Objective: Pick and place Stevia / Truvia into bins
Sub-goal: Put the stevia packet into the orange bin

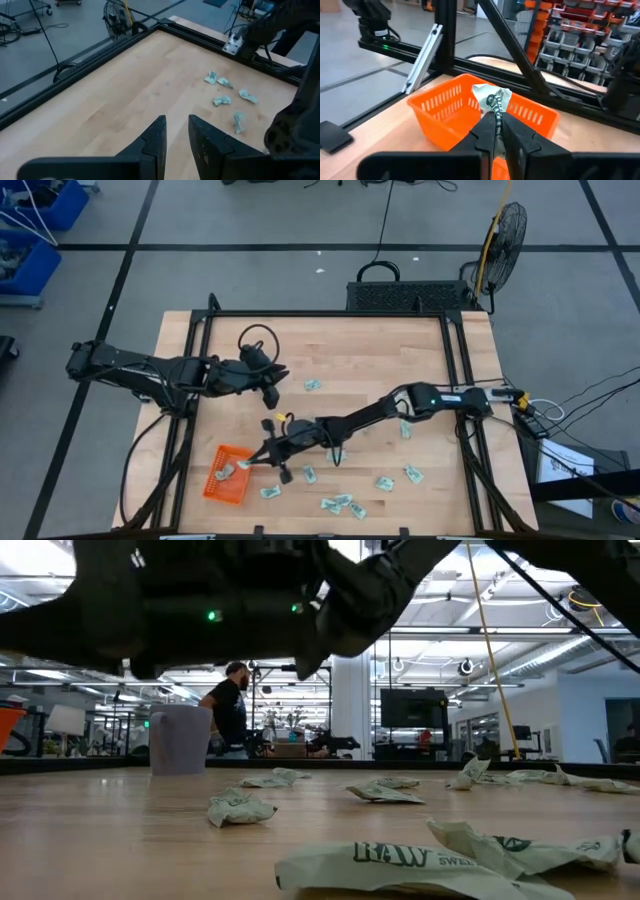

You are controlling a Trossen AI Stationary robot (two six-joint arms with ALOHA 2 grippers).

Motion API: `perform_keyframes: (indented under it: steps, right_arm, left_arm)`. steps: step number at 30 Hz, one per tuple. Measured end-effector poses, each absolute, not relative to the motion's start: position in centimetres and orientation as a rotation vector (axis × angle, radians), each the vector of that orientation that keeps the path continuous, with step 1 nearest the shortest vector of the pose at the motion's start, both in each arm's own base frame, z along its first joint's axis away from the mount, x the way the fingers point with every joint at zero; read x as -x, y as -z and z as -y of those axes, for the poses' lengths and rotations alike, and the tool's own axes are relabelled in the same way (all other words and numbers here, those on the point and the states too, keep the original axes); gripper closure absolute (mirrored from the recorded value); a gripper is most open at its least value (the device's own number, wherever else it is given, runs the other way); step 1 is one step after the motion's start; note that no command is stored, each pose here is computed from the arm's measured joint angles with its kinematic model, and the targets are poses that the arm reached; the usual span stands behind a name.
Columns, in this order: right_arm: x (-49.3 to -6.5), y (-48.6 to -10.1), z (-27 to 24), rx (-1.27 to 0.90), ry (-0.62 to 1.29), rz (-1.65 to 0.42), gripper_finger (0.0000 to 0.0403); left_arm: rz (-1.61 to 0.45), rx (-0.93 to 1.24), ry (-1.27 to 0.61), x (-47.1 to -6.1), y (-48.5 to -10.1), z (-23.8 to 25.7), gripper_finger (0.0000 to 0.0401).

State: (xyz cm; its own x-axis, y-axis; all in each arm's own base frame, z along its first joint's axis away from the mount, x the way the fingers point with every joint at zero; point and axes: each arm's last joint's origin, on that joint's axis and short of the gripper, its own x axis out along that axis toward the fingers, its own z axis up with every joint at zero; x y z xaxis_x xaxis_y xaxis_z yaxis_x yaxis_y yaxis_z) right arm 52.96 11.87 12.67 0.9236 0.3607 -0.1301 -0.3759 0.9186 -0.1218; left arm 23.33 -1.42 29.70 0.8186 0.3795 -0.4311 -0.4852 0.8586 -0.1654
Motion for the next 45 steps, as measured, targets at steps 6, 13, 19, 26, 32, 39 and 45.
perform_keyframes:
  steps: [6, 13, 19, 26, 32, 39, 45]
  right_arm:
    - [-54.2, -12.8, -11.4, 0.144, -0.363, -0.050, 0.0352]
    - [-54.5, -12.9, -11.2, 0.143, -0.359, -0.063, 0.0303]
    - [-54.5, -12.5, -11.4, 0.144, -0.364, -0.105, 0.0263]
    - [-54.1, -15.1, -11.3, 0.151, -0.366, -0.131, 0.0255]
    - [-51.8, -18.2, -10.8, 0.204, -0.392, -0.407, 0.0272]
    - [-45.7, -22.1, -9.6, 0.181, -0.396, -0.703, 0.0288]
    - [-38.7, -23.9, -8.1, 0.114, -0.336, -0.826, 0.0296]
  left_arm:
    - [-0.397, 0.270, -0.469, -23.3, -29.7, 1.4, 0.0316]
    - [-0.397, 0.270, -0.469, -23.3, -29.7, 1.4, 0.0316]
    - [-0.398, 0.271, -0.470, -23.3, -29.7, 1.4, 0.0316]
    - [-0.405, 0.279, -0.444, -23.3, -29.7, 1.5, 0.0316]
    - [-0.438, 0.278, -0.426, -23.2, -29.5, 1.5, 0.0316]
    - [-0.489, 0.276, -0.441, -23.0, -29.0, 1.5, 0.0316]
    - [-0.502, 0.287, -0.395, -23.0, -29.0, 1.6, 0.0316]
